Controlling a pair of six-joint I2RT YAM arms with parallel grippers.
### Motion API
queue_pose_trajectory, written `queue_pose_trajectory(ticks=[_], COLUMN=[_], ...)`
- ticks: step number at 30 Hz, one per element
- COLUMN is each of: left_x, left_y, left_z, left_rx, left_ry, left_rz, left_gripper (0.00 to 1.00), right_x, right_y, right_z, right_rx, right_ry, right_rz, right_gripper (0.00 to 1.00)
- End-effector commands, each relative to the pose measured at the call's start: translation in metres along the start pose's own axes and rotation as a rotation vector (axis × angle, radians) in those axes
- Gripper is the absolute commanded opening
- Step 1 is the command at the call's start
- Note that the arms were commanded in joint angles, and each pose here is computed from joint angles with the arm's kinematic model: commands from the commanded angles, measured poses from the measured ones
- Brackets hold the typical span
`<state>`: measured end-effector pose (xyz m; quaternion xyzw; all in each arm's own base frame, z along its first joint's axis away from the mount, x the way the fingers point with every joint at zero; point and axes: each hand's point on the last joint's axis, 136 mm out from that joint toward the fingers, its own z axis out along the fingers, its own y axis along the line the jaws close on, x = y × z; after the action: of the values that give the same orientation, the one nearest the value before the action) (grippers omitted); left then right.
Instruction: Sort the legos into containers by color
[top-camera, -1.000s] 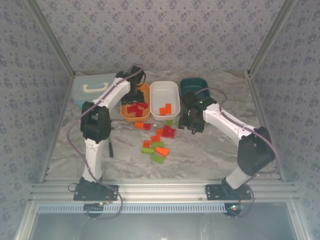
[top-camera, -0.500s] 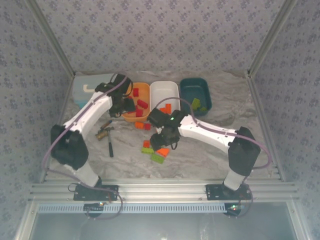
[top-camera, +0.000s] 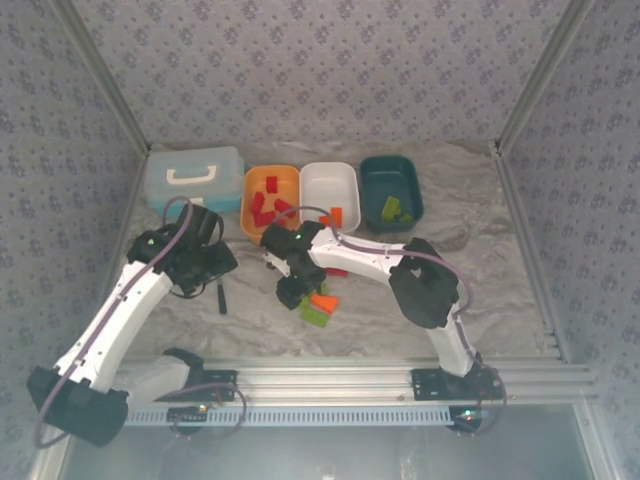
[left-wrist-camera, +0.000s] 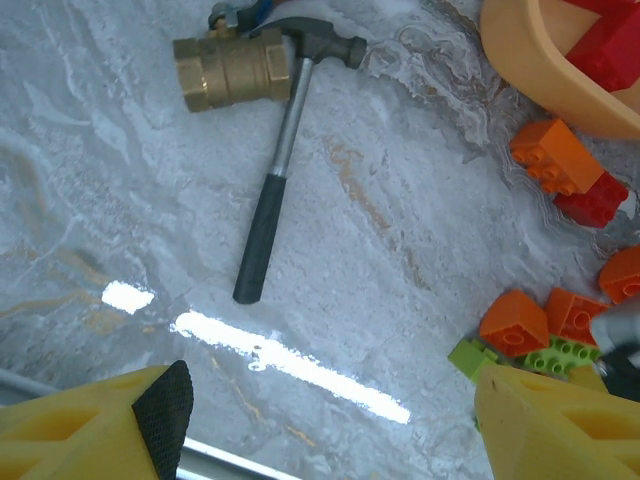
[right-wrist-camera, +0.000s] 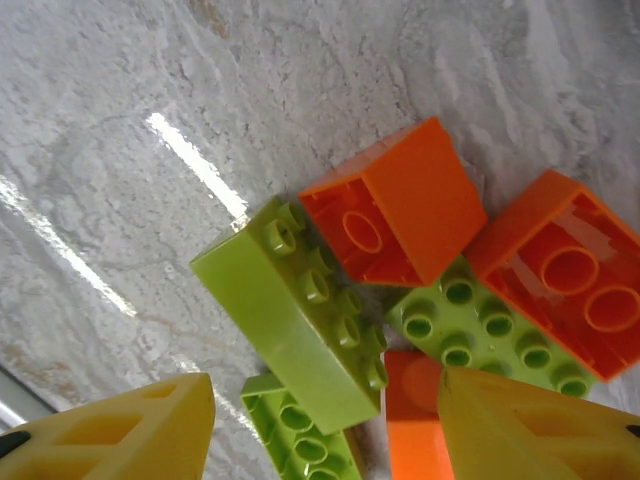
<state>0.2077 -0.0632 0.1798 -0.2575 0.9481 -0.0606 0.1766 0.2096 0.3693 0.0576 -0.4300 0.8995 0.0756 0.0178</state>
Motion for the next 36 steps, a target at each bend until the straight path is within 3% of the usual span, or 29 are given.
queue_pose_trajectory(ticks=[1,8,17,22,31,36], left_x=[0.010,0.012,0.010,0.009,0.019,0.024], left_y=[0.012,0.014,0.015,0.014,0.010,0.003], left_z=[-0.007,-0.011,-0.014,-0.014,0.000,0.008], left_rx=[-0.020,-0.010,-0.010,-0.004,0.029,0.062], left_ry=[0.028,0.024,0.015,0.012,0.048,0.066], left_rz=[-0.031,-0.043,-0.048,-0.044,0.012,0.066], left_gripper=[0.77,0.77,0.77,0.77,0.77,0.77], right_x=[0.007,0.003,0.005,-0.004,-0.015,-0.018], right_y=[0.004,0.003,0.011,0.010,0.006,-0.032], right_z=[0.004,0.015,0.028,0.017,-0.044,-0.095], right_rx=[0.015,0.086,0.124,0.147,0.121,0.086], right_ry=[0.053,0.071,0.095,0.055,-0.082,-0.211], right_rz=[-0.074,-0.104,-0.111,-0.099,-0.006,0.177], right_gripper=[0.61,0.59,0.42,0.33,0.29,0.28])
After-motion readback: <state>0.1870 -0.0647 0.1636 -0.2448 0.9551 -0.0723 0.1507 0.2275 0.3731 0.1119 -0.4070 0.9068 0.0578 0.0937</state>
